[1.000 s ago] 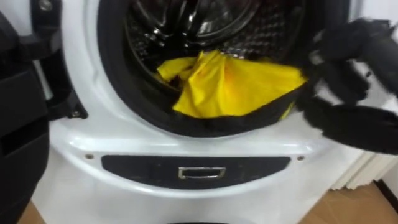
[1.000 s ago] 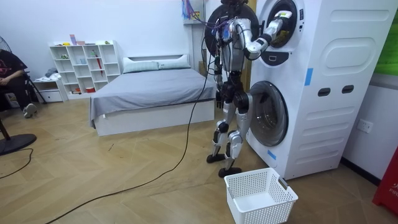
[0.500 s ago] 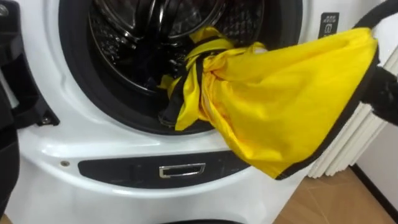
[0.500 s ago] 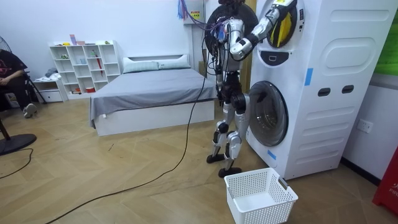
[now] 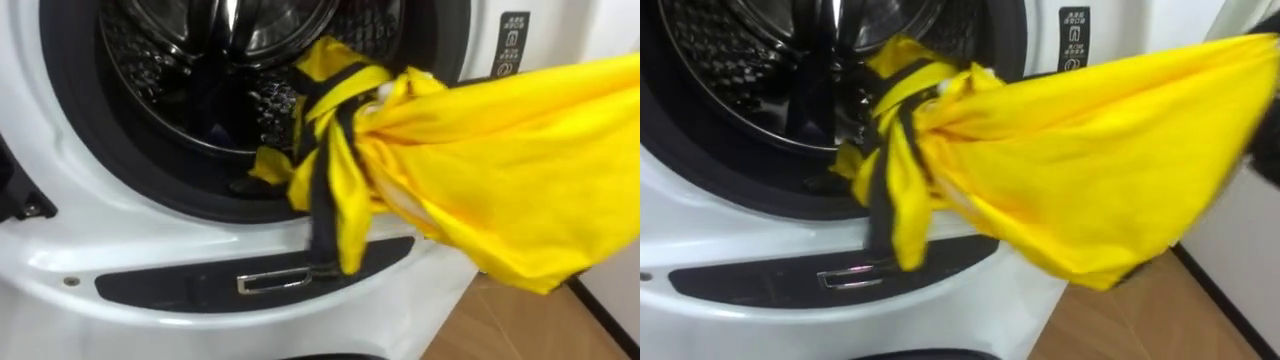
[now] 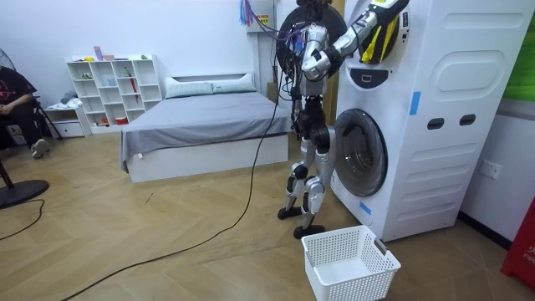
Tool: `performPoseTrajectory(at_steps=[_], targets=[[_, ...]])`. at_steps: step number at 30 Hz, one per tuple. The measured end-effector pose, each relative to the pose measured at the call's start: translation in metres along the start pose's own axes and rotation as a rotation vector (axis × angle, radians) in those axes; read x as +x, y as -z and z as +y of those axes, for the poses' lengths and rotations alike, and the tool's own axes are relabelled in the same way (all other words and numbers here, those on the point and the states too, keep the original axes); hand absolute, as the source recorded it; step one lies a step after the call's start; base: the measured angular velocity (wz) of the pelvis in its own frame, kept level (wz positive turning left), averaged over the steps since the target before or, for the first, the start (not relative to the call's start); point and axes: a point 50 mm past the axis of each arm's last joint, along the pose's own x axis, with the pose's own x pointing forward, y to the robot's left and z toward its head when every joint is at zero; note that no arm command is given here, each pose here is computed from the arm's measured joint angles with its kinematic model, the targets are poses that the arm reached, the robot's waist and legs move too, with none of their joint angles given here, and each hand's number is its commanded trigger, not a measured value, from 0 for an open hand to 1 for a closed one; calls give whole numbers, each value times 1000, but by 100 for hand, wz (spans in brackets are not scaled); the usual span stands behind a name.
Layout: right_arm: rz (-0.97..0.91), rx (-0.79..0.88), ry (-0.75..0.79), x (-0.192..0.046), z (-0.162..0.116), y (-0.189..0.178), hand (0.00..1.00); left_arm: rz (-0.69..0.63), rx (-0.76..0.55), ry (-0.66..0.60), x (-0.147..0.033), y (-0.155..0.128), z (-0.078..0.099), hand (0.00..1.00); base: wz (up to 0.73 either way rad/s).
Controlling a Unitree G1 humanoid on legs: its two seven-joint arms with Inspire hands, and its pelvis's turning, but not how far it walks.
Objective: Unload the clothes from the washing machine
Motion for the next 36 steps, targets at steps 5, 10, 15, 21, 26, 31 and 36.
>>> performPoseTrajectory(at_steps=[5, 10, 15, 21, 26, 31, 36], targets=[[171, -59, 282, -18, -26, 31, 100, 24, 1, -9, 1, -1, 0, 0, -6], [366, -130, 620, -47, -60, 58, 100, 63, 11, -10, 1, 2, 0, 0, -28], [556, -169, 825, -71, -70, 82, 100, 33, -1, -22, 2, -9, 0, 0, -25], [584, -203, 984, -79, -77, 82, 100, 40, -19, -24, 2, -12, 1, 0, -13], [609, -222, 1020, -85, -80, 86, 100, 31, 18, -8, 3, -15, -2, 0, 0], [582, -136, 894, -72, -58, 83, 100, 35, 41, 15, 2, -14, -5, 0, -24], [506, 39, 617, -41, -10, 75, 100, -2, 82, 63, 5, -28, -8, 0, -15]])
